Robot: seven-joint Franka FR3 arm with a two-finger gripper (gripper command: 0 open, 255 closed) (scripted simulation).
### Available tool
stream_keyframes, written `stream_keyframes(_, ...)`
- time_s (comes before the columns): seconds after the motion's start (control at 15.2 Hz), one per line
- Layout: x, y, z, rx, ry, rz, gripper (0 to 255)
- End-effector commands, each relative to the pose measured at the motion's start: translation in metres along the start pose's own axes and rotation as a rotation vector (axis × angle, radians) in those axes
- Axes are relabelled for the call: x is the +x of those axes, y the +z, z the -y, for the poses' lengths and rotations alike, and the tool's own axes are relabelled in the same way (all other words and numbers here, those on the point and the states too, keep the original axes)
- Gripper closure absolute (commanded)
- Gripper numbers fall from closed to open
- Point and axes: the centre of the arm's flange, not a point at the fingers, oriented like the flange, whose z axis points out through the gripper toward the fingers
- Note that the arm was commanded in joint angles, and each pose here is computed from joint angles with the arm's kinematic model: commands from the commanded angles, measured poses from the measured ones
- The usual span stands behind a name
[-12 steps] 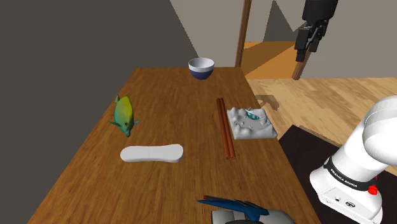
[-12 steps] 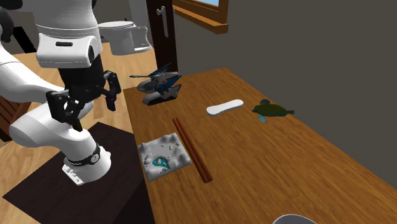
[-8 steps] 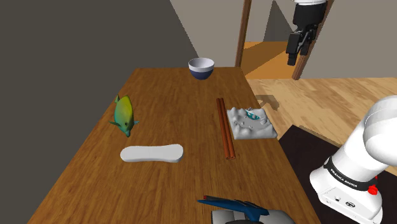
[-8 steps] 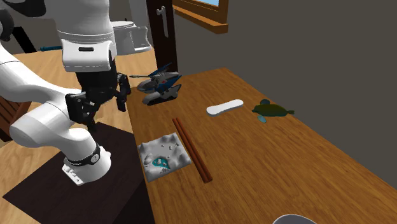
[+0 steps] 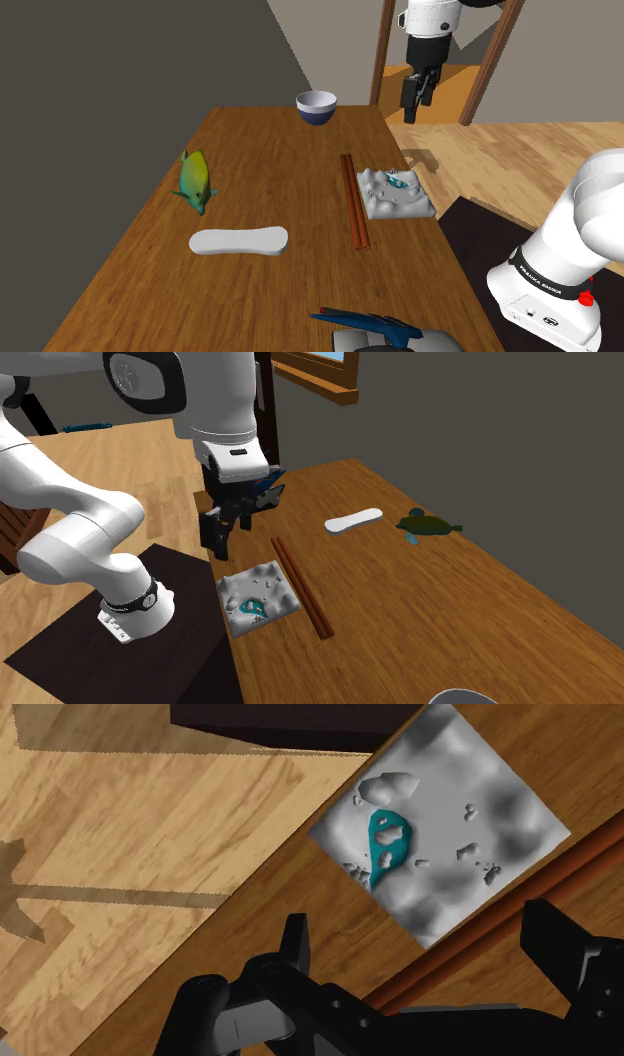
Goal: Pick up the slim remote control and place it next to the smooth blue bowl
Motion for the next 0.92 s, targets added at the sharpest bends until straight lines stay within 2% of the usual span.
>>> stream_keyframes(0.0,0.015,0.006,0.018,0.002,-0.037,-0.007,0)
stream_keyframes(0.86,0.107,0.053,0.148,0.012,-0.27,-0.045,0)
